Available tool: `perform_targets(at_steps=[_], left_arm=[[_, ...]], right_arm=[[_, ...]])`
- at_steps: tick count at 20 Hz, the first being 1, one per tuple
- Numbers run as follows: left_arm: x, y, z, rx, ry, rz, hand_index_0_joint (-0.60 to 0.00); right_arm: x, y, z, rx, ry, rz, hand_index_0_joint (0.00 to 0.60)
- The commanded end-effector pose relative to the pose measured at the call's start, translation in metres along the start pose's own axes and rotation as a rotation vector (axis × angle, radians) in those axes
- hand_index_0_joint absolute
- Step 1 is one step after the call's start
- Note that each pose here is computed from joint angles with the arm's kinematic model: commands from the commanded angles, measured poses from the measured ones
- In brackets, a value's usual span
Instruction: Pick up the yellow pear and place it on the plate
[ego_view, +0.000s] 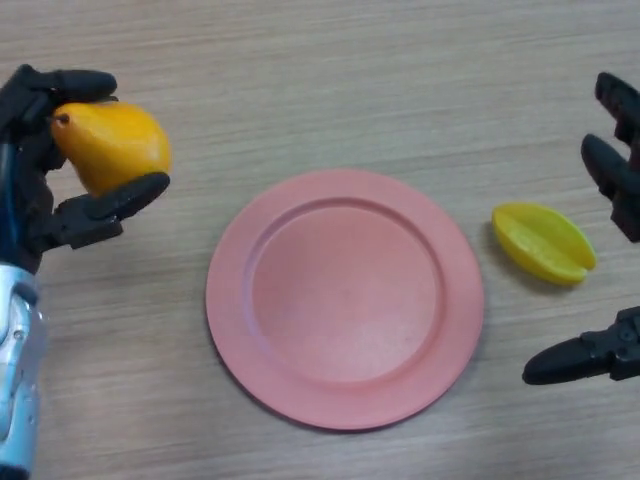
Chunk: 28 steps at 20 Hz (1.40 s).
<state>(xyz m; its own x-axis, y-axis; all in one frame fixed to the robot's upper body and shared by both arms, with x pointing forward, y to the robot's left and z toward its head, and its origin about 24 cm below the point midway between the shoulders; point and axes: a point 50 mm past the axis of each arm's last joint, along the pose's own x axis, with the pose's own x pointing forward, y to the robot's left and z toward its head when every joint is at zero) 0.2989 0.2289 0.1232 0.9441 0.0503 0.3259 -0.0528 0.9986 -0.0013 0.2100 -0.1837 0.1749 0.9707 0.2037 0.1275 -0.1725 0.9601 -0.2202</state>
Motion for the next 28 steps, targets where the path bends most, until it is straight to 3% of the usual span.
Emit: perform_targets(at_steps=[1, 4, 5, 9, 12, 14, 17, 20, 22, 23, 25, 28], left_arm=[[-0.002, -0.016, 0.04, -0.002, -0.135, -0.128, -0.6], [-0.016, -0.036, 0.037, 0.042, -0.079, -0.26, -0.6], [-0.023, -0.046, 0.027, 0.122, -0.036, -0.323, -0.6], [-0.033, -0.068, 0.015, 0.154, -0.004, -0.364, -0.6], [-0.029, -0.079, 0.01, 0.188, 0.005, -0.365, -0.6], [-0.026, -0.088, 0.005, 0.245, -0.001, -0.393, -0.6], [-0.023, -0.098, -0.006, 0.255, 0.03, -0.378, -0.6], [-0.026, -0.103, -0.01, 0.258, 0.04, -0.416, -0.6], [-0.026, -0.104, -0.015, 0.292, 0.042, -0.417, -0.401], [-0.027, -0.105, -0.018, 0.326, 0.042, -0.416, -0.251], [-0.03, -0.106, -0.024, 0.385, 0.05, -0.407, -0.019], [-0.032, -0.103, -0.026, 0.383, 0.081, -0.403, 0.0]], right_arm=[[-0.007, -0.012, 0.033, -0.094, -0.214, -0.049, 0.0], [-0.006, -0.011, 0.033, -0.074, -0.228, -0.05, 0.0], [-0.008, -0.011, 0.033, -0.053, -0.229, -0.044, 0.0], [-0.008, -0.01, 0.035, -0.022, -0.232, -0.054, 0.0], [-0.004, -0.009, 0.041, -0.052, -0.263, -0.079, 0.0], [-0.007, -0.01, 0.042, -0.052, -0.257, -0.081, 0.0], [-0.01, -0.01, 0.043, -0.033, -0.244, -0.099, 0.0], [-0.011, -0.008, 0.046, -0.066, -0.249, -0.099, 0.0], [-0.012, -0.008, 0.046, -0.07, -0.256, -0.102, 0.0], [-0.012, -0.007, 0.047, -0.069, -0.261, -0.103, 0.0], [-0.016, -0.004, 0.048, -0.022, -0.274, -0.1, 0.0], [-0.017, -0.004, 0.049, 0.02, -0.265, -0.094, 0.0]])
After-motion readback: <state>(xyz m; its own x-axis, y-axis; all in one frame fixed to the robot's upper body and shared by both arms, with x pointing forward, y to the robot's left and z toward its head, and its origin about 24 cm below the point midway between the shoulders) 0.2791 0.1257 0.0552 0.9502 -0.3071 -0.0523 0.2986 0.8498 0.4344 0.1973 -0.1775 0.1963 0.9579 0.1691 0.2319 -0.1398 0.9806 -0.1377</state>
